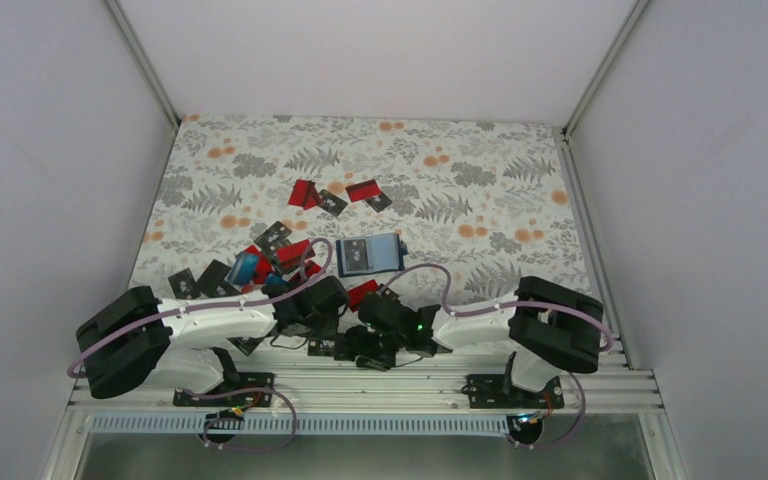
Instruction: Put the credit cards into the card holder
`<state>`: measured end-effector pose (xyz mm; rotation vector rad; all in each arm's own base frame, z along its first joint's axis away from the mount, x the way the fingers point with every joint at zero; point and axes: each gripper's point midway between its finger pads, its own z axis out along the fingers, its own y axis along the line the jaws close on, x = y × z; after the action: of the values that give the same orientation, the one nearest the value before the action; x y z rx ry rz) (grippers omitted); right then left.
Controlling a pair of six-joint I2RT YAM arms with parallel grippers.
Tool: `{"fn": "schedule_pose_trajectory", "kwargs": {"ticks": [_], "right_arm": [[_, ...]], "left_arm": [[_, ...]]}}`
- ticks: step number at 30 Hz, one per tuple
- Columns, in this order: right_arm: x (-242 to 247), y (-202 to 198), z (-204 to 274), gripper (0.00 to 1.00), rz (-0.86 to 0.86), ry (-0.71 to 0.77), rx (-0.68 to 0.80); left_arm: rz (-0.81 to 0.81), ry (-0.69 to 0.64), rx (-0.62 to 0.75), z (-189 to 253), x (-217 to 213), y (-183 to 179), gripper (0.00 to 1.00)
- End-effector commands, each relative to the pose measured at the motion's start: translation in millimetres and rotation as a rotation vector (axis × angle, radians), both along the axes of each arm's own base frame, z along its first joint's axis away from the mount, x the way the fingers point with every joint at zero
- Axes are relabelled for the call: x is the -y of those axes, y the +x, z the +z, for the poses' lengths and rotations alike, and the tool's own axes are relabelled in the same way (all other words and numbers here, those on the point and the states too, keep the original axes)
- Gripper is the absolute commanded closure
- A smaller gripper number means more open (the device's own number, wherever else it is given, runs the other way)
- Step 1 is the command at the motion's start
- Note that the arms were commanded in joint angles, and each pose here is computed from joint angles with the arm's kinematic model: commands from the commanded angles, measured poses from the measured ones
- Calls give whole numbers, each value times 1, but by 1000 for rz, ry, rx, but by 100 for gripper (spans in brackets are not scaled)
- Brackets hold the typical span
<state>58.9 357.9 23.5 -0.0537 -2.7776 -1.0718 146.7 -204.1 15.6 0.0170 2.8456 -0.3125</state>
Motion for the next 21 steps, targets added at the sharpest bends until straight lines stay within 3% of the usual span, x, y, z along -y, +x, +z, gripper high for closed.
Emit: {"fn": "schedule_pose_trajectory", "kwargs": {"ticks": [1,4,11,16,21], "right_arm": [[-13,3,-3,39,-40,51,-16],[-15,5,-13,42,-58,48,-34],[-8,14,-24,58,-147,45,-44],[2,23,-32,59,-210,48,-44],[2,30,-31,67,-233,87,-30]], "left_arm": [[-4,62,-76,-16,-18,-19,74],[-8,61,-74,-17,-17,-19,74],[-14,58,-71,-16,-17,-19,74],[-19,59,-74,-17,-17,-20,74],[-22,59,-74,-17,-16,-20,74]]}}
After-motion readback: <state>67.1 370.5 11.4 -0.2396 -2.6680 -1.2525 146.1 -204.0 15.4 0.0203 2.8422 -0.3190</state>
